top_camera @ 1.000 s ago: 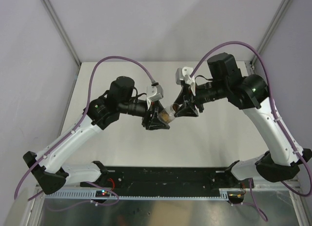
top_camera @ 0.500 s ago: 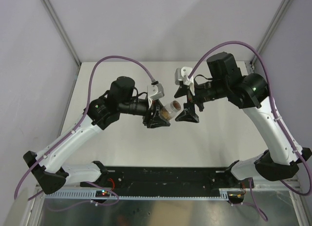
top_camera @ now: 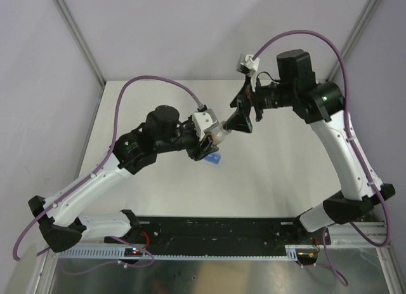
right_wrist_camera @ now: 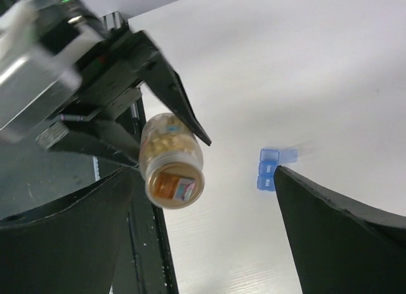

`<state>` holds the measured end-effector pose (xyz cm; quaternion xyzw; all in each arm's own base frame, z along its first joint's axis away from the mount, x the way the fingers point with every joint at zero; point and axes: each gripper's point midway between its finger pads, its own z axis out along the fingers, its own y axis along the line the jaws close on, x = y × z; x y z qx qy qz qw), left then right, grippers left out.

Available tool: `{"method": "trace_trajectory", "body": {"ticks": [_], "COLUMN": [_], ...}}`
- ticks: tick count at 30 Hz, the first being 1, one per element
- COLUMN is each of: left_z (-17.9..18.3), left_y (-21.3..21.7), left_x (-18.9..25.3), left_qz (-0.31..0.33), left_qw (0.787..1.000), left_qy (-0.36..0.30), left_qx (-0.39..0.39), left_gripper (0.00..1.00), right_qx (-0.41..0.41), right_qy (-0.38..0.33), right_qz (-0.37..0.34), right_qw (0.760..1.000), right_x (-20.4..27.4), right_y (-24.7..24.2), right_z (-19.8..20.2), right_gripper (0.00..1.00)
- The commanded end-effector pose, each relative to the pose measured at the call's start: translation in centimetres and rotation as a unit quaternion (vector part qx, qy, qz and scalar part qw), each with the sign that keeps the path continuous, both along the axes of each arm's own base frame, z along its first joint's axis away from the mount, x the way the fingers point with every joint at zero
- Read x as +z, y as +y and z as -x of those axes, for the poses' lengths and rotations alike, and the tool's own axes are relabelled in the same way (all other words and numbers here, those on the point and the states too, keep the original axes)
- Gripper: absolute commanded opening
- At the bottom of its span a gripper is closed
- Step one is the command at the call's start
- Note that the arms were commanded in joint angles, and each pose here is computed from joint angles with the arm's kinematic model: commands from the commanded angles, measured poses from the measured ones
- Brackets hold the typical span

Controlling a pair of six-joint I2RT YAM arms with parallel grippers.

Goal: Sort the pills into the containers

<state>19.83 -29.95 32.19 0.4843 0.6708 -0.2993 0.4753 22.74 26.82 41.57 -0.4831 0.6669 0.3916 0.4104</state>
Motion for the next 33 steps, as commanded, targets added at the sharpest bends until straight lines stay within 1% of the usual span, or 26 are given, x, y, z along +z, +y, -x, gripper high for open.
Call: {"method": "trace_trajectory", "body": {"ticks": [1, 5, 9, 15, 24, 29, 33], "left_z": [-2.3, -3.1, -3.6, -3.9, -3.8, -3.4, -1.8], "left_y": [0.9, 1.3, 1.6, 1.8, 1.5, 1.4, 0.6], "left_x": [1.4, 1.3, 1.5, 1.4, 1.1, 0.7, 0.7], "left_qz": [-0.014, -0.026, -0.028, -0.030, -0.031, -0.030, -0.012], "left_qw": [0.995, 0.992, 0.989, 0.988, 0.989, 0.990, 0.996], "left_qy": [-0.073, -0.089, -0.097, -0.100, -0.097, -0.092, -0.072], "left_qx": [0.064, 0.091, 0.108, 0.117, 0.111, 0.102, 0.057], "left_gripper": [0.00, 0.00, 0.00, 0.00, 0.00, 0.00, 0.00], "right_qx": [-0.022, -0.009, 0.008, 0.027, 0.047, 0.056, 0.068], "right_qy": [0.043, 0.073, 0.094, 0.109, 0.114, 0.102, 0.067], "right_qz": [-0.026, -0.030, -0.031, -0.031, -0.035, -0.034, -0.030], "right_qw": [0.999, 0.997, 0.995, 0.993, 0.992, 0.993, 0.995], "right_x": [0.1, -0.8, -1.6, -2.5, -2.7, -2.7, -2.2], "right_y": [1.3, 2.1, 2.5, 2.8, 2.9, 2.7, 2.1], "right_z": [-1.8, -2.2, -2.0, -1.4, -0.9, -0.6, 0.1], "right_gripper": [0.97, 0.95, 0.91, 0.78, 0.52, 0.32, 0.22]}}
